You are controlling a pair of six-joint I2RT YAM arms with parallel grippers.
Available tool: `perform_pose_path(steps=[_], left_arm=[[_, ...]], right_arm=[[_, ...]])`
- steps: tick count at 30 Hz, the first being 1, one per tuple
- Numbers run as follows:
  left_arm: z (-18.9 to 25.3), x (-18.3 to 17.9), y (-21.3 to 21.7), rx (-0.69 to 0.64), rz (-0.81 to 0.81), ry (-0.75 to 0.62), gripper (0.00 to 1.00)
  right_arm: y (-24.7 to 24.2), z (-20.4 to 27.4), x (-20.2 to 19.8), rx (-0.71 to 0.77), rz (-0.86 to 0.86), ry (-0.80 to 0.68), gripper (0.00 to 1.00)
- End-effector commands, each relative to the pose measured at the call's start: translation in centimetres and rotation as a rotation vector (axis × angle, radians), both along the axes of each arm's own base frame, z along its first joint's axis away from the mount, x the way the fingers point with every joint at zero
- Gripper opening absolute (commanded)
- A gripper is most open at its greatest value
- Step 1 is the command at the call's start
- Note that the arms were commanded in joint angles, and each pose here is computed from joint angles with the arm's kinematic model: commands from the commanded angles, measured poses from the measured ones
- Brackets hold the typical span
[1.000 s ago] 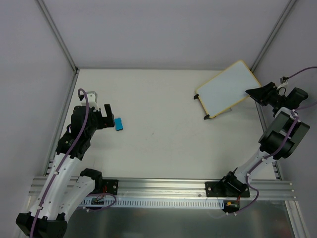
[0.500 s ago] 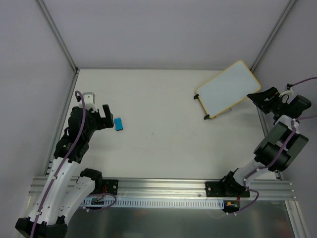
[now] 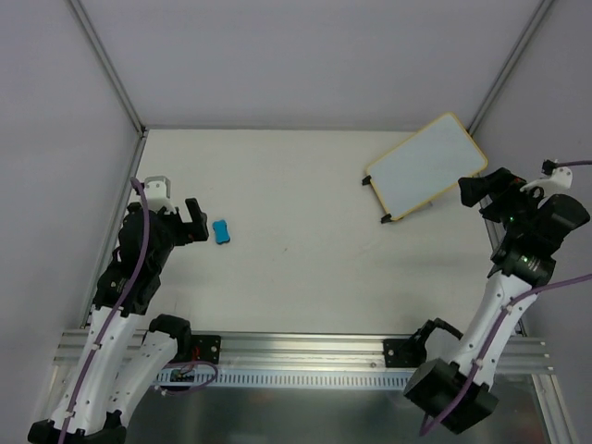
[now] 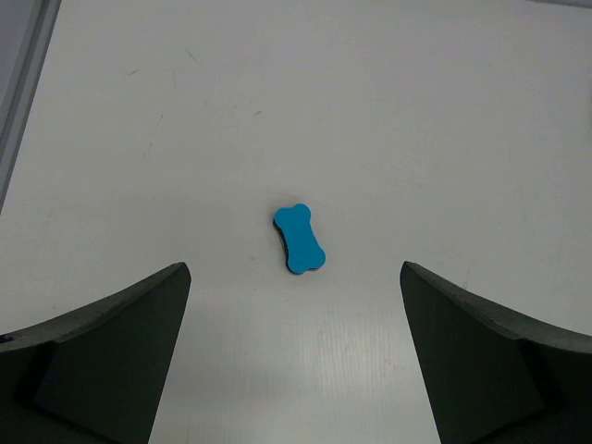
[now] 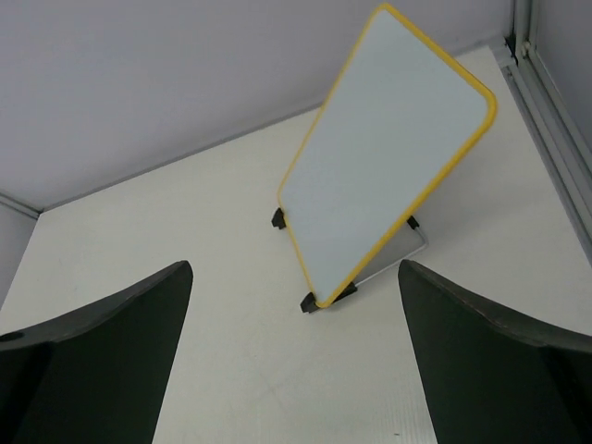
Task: Erase the whiteboard
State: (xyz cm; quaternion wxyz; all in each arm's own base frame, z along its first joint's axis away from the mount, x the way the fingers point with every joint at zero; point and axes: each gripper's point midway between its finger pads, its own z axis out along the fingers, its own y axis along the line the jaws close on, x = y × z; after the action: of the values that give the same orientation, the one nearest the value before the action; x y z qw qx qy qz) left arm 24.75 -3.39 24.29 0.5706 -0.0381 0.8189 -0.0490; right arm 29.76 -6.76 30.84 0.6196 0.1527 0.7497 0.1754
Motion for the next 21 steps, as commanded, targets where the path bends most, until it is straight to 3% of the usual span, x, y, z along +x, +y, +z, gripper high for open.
perform_pose_path(steps=[1,6,13,21], left_arm=[[3.9,-0.8,0.5,-0.021,0.011,-0.108,0.99],[5.8,-2.2,1.2,-0.009,0.022,-0.162,0.99],[8.4,-5.1,2.1,-0.015,0.036,-0.258,0.99],[8.9,-8.1,2.5,-0.016,0.014,-0.324,0.99]], right_arm=[[2.7,2.6,-2.9,-0.105,-0.01,-0.006,0.99],[7.6,7.6,-7.7,-0.28,0.063,-0.201,0.99],[9.2,7.0,-13.5,-0.435,0.077,-0.283,0.99],[8.3,3.4,-15.5,-0.445,0.04,-0.297,0.99]])
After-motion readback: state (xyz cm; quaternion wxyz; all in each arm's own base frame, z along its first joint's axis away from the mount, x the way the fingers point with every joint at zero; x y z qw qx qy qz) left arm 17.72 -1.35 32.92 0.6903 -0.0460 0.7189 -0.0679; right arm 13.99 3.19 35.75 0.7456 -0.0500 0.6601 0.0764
